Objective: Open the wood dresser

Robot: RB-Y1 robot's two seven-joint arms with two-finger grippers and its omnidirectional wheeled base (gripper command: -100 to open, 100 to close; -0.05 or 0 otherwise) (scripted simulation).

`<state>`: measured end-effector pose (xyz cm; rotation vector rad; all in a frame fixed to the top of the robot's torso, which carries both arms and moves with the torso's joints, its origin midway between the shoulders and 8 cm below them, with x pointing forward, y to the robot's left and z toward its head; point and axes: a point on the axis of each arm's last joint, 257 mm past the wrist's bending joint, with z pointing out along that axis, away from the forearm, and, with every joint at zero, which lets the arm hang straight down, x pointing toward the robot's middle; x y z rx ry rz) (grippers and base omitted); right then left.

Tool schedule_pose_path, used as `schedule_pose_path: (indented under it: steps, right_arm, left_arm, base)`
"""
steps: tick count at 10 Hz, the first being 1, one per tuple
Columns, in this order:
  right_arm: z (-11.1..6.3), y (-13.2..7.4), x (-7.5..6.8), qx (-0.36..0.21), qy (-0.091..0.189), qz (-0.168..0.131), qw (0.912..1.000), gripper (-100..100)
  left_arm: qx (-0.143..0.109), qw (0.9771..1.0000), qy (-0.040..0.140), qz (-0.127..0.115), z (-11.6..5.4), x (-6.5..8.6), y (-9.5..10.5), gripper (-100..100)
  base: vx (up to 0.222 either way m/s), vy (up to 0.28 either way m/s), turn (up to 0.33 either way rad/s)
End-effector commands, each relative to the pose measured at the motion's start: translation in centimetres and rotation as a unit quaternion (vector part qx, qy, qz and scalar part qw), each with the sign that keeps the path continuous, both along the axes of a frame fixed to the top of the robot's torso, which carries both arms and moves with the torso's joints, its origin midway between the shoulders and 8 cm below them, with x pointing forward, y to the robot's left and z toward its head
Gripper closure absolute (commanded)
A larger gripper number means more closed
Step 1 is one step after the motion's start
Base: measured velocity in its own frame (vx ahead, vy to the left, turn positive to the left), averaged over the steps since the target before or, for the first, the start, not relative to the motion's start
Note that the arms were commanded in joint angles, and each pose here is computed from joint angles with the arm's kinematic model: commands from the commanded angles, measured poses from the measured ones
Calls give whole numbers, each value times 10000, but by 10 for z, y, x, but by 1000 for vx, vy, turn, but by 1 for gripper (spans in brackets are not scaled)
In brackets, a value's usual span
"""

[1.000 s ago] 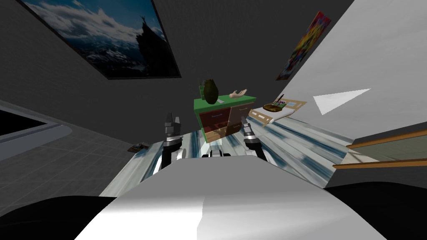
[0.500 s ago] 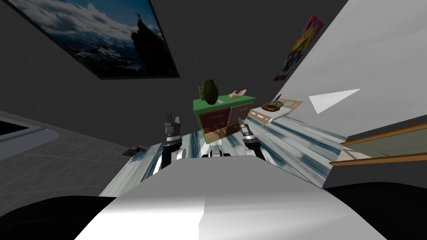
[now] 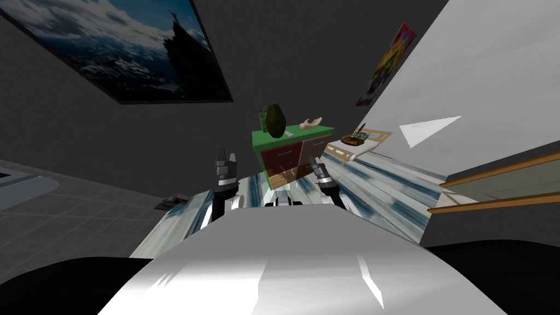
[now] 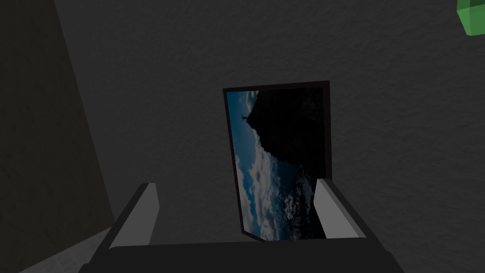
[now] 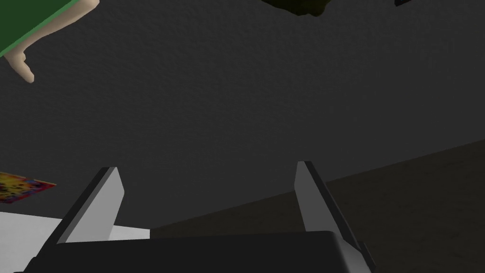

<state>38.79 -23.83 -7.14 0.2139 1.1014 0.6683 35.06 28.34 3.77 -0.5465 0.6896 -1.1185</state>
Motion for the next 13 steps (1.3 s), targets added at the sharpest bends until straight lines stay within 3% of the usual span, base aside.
schedule_pose_path:
  steps: [1, 4, 8, 13]
  right_arm:
    - [-5, 7, 2, -537, -71, -99, 9985, -100]
    - [-9, 11, 4, -952, -135, -196, 9952, -100]
    - [-18, 20, 7, -1695, -261, -343, 9846, -100]
    - [-35, 34, 13, -2709, -454, -505, 9602, -100]
  left_arm:
    - [0, 10000, 0, 0, 0, 0, 0, 0]
    - [0, 10000, 0, 0, 0, 0, 0, 0]
    - [0, 10000, 0, 0, 0, 0, 0, 0]
    - [0, 10000, 0, 0, 0, 0, 0, 0]
  base:
    - [39, 43, -74]
    - [33, 34, -44]
    - [35, 40, -56]
    - [38, 46, -60]
